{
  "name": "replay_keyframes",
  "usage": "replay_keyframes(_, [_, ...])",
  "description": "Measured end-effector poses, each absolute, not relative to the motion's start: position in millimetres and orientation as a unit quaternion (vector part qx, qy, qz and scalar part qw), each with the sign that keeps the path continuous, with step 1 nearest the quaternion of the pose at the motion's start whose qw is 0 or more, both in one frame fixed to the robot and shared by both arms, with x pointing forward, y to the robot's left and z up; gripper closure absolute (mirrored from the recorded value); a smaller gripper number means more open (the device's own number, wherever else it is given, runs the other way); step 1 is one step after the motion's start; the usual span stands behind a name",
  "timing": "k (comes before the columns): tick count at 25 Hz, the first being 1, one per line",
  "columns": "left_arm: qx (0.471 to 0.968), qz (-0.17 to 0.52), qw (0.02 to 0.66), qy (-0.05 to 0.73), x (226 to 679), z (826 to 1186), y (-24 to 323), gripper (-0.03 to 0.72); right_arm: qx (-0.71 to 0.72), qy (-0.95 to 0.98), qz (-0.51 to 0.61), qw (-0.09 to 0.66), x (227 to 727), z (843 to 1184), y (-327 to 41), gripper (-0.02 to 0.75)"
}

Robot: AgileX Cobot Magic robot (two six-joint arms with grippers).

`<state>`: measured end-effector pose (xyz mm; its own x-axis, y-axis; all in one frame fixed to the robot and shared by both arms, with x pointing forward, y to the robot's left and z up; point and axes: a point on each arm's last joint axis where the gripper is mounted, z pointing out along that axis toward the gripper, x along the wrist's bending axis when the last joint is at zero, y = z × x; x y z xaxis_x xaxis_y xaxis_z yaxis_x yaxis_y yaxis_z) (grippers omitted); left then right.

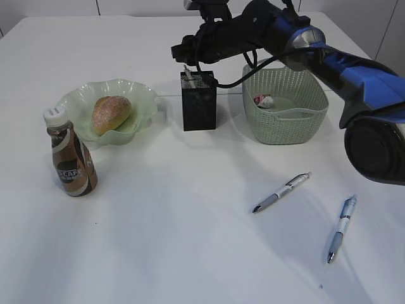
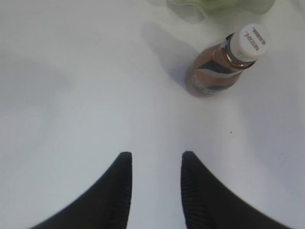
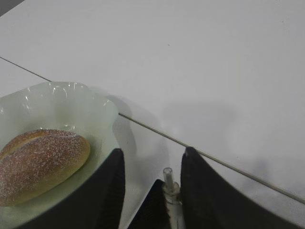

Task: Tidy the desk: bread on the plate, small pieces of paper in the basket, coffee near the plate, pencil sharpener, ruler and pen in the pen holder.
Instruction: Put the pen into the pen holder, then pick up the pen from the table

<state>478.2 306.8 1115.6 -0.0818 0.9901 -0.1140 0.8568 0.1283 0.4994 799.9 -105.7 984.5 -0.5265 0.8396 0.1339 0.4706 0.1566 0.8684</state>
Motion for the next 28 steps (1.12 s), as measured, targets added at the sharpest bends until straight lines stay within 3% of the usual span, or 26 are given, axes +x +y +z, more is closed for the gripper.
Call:
replay_keyframes(5, [0.642, 0.154, 0.217, 0.719, 478.2, 1115.6, 306.8, 0.448, 0.442, 0.736, 0.474, 0.196, 798.2, 991.4, -105.8, 0.416])
replay_keyframes(11, [0.642, 0.155, 0.217, 0.719, 478.4, 1115.7, 306.8, 0.448, 0.423, 0.748, 0.466, 0.209, 786.3, 1039.7, -120.4, 0.416])
replay_keyframes(20, [0.641, 0.154, 0.218, 0.719, 478.4, 1115.7, 306.7, 0.448, 0.415, 0.802, 0.403, 0.147, 753.8, 1087.2, -152.7, 0.417])
replay_keyframes(28, [0.641, 0.155, 0.221, 0.719, 478.9, 1116.0, 306.6, 0.448, 0.419, 0.829, 0.346, 0.129, 734.3, 1103.9, -162.9, 0.417])
